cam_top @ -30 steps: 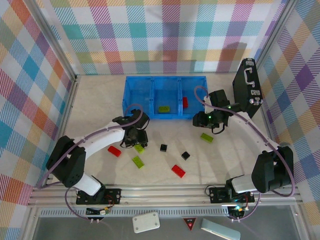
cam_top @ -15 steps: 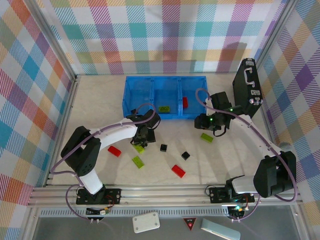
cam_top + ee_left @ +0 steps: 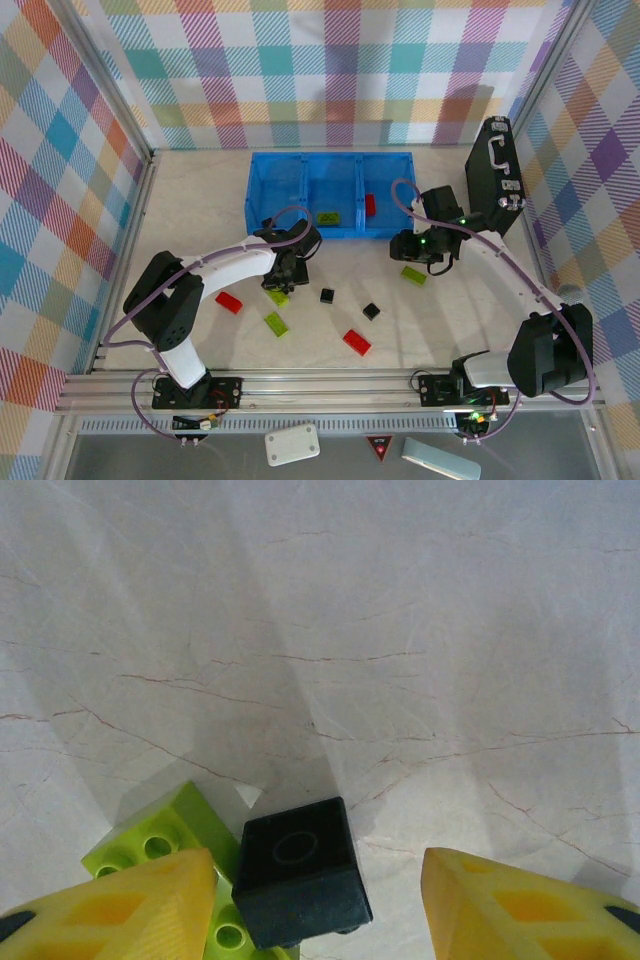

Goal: Sort the legos into containers by color
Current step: Pick up the lego from the center of the table.

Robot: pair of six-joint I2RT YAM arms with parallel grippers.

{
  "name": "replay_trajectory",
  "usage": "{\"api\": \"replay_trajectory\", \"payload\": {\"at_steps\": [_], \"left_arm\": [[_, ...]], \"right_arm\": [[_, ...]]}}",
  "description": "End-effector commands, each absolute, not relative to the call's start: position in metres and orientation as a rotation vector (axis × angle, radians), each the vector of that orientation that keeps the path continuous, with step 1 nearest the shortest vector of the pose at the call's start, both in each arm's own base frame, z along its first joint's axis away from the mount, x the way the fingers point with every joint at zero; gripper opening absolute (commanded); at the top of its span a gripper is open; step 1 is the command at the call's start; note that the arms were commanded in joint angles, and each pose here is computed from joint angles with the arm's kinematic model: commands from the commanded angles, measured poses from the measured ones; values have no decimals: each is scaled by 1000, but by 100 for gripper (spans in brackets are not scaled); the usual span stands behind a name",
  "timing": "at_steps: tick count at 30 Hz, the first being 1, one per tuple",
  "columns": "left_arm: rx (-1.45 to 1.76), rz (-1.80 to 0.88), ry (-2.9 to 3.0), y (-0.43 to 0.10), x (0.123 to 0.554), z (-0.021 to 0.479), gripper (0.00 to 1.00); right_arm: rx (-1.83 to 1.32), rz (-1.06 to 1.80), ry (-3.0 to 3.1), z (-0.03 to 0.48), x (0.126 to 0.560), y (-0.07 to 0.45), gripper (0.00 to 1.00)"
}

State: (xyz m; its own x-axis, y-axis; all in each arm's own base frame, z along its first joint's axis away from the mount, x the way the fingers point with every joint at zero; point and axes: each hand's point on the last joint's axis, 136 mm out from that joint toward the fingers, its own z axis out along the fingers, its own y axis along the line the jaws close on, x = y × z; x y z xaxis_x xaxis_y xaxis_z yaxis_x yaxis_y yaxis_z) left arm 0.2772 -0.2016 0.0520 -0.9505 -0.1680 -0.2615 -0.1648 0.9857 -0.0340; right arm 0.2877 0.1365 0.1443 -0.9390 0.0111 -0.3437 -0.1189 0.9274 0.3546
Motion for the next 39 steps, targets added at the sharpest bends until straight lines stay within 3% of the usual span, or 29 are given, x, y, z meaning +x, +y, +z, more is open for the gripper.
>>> {"api": "replay_trajectory", "payload": {"at_steps": [1, 39], "left_arm": [[-250, 35, 2876, -198, 274, 53, 56], [-224, 41, 2905, -198, 270, 38, 45]], "right_arm": [[-95, 524, 2745, 146, 281, 135, 44], [-86, 524, 2740, 151, 279, 134, 43]]}}
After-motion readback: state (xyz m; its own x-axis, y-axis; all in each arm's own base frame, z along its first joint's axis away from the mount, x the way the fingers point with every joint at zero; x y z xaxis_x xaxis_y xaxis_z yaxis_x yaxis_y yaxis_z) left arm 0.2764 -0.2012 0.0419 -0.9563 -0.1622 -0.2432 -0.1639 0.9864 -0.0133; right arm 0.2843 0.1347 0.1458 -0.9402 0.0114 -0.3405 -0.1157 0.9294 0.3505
